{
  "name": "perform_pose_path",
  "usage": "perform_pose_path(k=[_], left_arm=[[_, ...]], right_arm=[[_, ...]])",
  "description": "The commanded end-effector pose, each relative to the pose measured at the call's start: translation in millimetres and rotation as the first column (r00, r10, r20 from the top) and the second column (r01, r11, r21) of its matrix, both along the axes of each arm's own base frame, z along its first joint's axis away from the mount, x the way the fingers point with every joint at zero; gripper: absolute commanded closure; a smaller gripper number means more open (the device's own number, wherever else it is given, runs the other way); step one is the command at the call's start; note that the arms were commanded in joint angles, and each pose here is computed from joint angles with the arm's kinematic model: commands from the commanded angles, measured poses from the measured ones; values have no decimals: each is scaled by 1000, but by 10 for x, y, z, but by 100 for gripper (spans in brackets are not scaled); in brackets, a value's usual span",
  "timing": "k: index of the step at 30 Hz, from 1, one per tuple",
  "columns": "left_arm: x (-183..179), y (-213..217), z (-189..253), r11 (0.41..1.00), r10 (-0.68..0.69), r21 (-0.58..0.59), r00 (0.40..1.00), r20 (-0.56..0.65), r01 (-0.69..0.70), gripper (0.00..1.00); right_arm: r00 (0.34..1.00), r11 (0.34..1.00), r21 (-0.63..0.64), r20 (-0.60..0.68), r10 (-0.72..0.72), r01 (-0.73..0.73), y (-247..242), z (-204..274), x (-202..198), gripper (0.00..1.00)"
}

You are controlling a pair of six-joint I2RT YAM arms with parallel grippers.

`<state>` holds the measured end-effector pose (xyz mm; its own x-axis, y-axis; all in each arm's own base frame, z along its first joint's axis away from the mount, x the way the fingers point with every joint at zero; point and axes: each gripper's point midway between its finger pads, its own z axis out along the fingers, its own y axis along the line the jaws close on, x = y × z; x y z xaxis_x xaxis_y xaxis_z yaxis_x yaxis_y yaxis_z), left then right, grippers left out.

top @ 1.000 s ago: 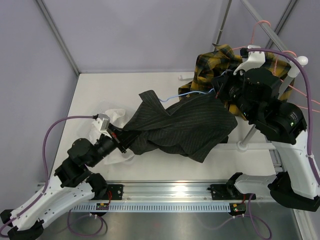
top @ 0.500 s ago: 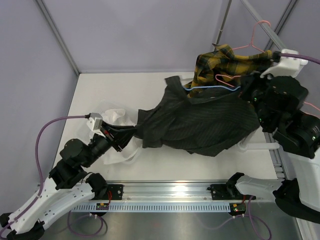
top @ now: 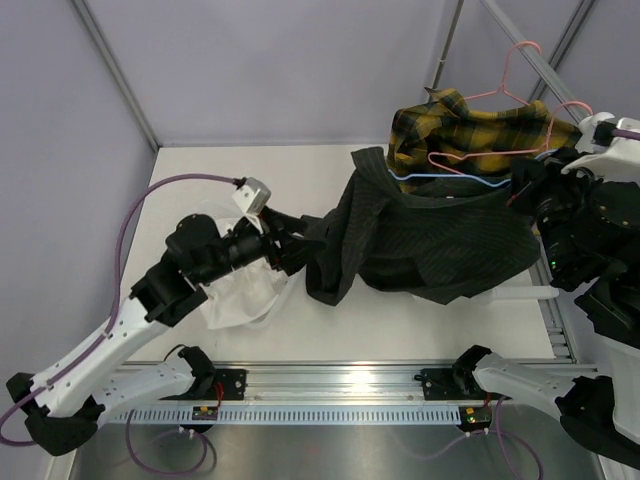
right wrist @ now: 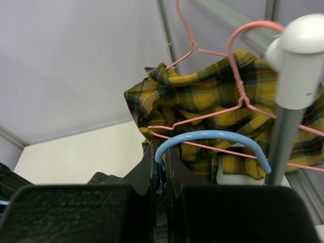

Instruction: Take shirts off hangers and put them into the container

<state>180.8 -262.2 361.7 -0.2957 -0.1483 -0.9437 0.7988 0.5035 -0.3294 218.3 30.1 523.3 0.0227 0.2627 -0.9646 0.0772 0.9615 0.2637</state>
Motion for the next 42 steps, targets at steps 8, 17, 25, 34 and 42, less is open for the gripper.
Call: perform_pose_path(k=[8, 17, 25, 34, 42], left_arm=[[84, -432, 932, 982, -190, 45, 943, 274, 185, 28], [95, -595, 575, 968, -250, 58, 955, 161, 244, 100], [44, -526, 414, 971, -238, 49, 962, 137, 233, 62], [287, -110, 340, 998, 67, 6, 991, 119, -68, 100], [69, 236, -436, 987, 142, -77, 990, 14, -141, 100]], right_arm=[[988, 988, -6, 8, 155, -155, 282, -36, 3, 100], [990, 991, -9, 44, 136, -136, 184, 142, -62, 100], [988, 990, -11, 65, 143, -142, 183, 242, -74, 100], [999, 1000, 4, 38, 19, -19, -13, 191, -43, 100], [995, 995, 100, 103, 16, -27, -89, 303, -169, 100]])
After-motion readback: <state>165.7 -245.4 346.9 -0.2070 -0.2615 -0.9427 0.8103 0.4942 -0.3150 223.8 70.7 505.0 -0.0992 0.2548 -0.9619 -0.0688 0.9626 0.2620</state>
